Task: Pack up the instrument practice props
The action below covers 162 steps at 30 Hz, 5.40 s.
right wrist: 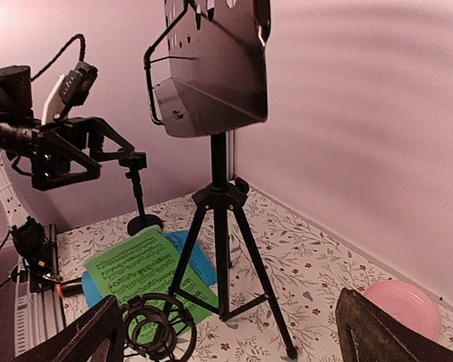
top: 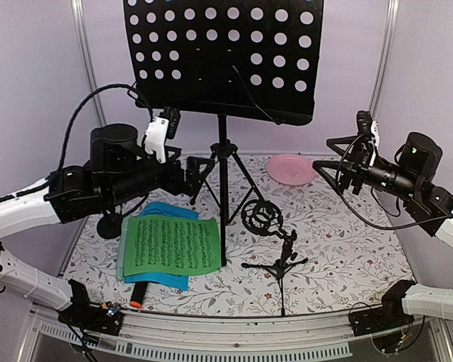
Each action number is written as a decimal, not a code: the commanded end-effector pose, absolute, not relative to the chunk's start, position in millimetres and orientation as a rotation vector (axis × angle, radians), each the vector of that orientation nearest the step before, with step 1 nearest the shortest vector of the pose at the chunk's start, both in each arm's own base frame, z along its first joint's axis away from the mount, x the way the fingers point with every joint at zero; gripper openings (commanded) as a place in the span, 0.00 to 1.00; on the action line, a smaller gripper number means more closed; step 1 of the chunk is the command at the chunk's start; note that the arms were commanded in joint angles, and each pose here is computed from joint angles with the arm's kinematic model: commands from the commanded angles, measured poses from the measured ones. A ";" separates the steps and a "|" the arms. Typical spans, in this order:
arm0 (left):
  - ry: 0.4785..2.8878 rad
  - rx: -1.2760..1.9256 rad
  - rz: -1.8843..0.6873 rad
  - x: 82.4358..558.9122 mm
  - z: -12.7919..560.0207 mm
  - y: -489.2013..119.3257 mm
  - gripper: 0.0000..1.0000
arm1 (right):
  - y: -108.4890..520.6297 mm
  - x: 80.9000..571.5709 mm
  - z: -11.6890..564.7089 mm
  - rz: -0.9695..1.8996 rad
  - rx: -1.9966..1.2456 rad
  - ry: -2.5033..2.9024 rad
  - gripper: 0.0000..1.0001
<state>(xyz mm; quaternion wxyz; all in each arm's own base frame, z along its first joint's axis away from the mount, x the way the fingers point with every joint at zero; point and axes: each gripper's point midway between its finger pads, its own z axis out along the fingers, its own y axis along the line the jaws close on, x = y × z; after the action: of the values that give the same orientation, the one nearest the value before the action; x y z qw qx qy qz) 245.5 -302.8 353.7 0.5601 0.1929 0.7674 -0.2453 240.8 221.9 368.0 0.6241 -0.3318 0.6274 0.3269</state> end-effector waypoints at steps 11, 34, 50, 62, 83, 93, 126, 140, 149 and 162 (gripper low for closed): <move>1.523 0.309 -0.413 333.4 384.8 -365.5 0.91 | 215.2 219.5 410.4 0.947 -0.612 1.377 0.99; 1.781 0.224 -0.382 378.8 294.1 -371.6 0.48 | 204.2 223.7 393.6 0.885 -0.558 1.421 0.99; 1.772 0.325 -0.350 348.3 325.9 -354.5 0.57 | 209.4 232.8 388.0 0.872 -0.572 1.425 0.99; 1.938 0.144 -0.404 563.7 271.7 -379.0 0.99 | 223.1 258.0 391.0 0.747 -0.673 1.388 0.99; 1.748 0.229 -0.412 577.5 276.6 -411.1 0.00 | 206.3 271.0 399.8 0.733 -0.485 1.381 0.99; 1.599 0.291 -0.356 518.8 339.5 -409.0 0.00 | 211.6 270.8 392.8 0.763 -0.500 1.387 0.99; 1.312 0.444 -0.429 420.0 424.0 -443.1 0.00 | 217.7 358.0 340.5 0.863 -0.229 1.589 0.99; 1.126 0.433 -0.694 390.1 520.8 -448.8 0.00 | 223.7 351.7 348.4 1.040 -0.169 1.632 0.99; 1.028 0.414 -0.854 370.7 574.7 -437.7 0.00 | 239.6 312.6 391.5 1.208 -0.353 1.490 0.99; 0.863 0.481 -1.161 326.7 617.5 -435.0 0.00 | 208.3 290.5 404.8 1.291 -0.274 1.265 0.99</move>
<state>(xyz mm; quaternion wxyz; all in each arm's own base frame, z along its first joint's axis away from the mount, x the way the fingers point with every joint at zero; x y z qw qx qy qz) 405.2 -507.3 390.8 0.5808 0.2671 0.6552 -0.4025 292.2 219.6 386.3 0.5947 -0.1275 0.5998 0.5199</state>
